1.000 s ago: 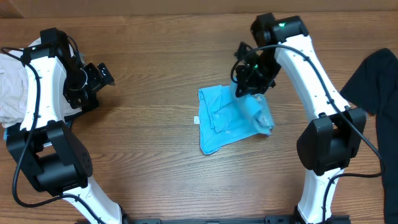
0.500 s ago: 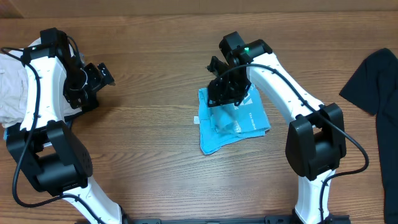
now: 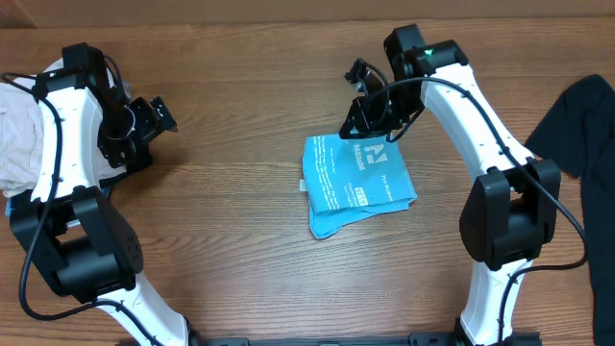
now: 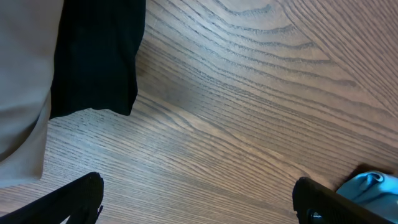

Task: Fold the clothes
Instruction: 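Fold the bundle leftward into a square with the right gripper, then press the square bundle flat and retract the right gripper rightward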

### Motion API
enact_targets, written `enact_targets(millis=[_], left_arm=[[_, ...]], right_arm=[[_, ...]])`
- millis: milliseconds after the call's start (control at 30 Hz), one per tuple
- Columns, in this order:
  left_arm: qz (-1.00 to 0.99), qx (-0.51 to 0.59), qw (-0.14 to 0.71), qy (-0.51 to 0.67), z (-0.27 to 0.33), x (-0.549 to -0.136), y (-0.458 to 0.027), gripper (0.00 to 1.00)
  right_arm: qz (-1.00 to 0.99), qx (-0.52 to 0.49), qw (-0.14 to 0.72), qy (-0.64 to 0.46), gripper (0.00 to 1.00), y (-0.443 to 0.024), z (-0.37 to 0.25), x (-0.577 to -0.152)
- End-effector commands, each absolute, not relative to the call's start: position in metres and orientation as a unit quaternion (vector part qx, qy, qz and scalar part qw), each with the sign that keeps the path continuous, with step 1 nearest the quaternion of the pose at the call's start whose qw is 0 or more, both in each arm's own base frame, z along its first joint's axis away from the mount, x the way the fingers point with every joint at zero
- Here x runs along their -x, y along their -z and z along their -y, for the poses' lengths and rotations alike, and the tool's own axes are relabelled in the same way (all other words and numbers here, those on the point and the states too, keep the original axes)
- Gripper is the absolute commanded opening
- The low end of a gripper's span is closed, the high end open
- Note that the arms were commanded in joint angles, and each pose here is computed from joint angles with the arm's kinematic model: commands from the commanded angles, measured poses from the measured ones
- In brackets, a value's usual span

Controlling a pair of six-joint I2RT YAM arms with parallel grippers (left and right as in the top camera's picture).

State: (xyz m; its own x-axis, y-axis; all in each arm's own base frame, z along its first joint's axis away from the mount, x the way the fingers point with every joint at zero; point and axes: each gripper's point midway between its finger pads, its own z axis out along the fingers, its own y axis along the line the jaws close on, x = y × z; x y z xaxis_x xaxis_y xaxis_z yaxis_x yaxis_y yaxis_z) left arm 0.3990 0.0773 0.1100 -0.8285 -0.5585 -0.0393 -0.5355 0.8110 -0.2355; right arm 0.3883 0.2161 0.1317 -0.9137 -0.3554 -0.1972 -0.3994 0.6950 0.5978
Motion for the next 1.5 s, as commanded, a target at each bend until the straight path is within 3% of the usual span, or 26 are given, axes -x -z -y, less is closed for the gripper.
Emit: enact_targets(millis=[0, 300, 600, 867, 1067, 1200, 1367, 1467], left_arm=[[-0.950, 0.287, 0.051, 0.114, -0.075, -0.400, -0.108, 1.00], [-0.950, 0.287, 0.051, 0.114, -0.075, -0.400, -0.108, 1.00], [-0.950, 0.287, 0.051, 0.114, -0.075, -0.400, -0.108, 1.00], [-0.950, 0.287, 0.051, 0.114, -0.075, -0.400, -0.108, 1.00], [-0.950, 0.287, 0.051, 0.114, -0.075, -0.400, -0.108, 1.00], [-0.950, 0.287, 0.051, 0.113, -0.076, -0.400, -0.108, 1.00], [-0.950, 0.287, 0.051, 0.114, -0.075, -0.400, -0.108, 1.00], [-0.950, 0.287, 0.051, 0.114, -0.075, -0.400, -0.108, 1.00]], right_arm=[[-0.914, 0.227, 0.035, -0.333, 0.09, -0.124, -0.231, -0.380], [-0.934, 0.231, 0.105, -0.250, 0.10, -0.065, -0.225, -0.411], [-0.921, 0.220, 0.185, -0.261, 0.13, -0.077, -0.238, -0.447], [-0.885, 0.203, 0.204, -0.366, 0.11, -0.182, -0.224, -0.435], [-0.908, 0.183, 0.131, -0.353, 0.11, -0.143, -0.222, -0.420], [-0.912, 0.193, 0.076, -0.353, 0.11, -0.089, -0.249, -0.411], [-0.915, 0.180, 0.055, -0.357, 0.08, -0.032, -0.274, -0.420], [-0.910, 0.177, 0.081, -0.366, 0.06, -0.038, -0.269, -0.435]])
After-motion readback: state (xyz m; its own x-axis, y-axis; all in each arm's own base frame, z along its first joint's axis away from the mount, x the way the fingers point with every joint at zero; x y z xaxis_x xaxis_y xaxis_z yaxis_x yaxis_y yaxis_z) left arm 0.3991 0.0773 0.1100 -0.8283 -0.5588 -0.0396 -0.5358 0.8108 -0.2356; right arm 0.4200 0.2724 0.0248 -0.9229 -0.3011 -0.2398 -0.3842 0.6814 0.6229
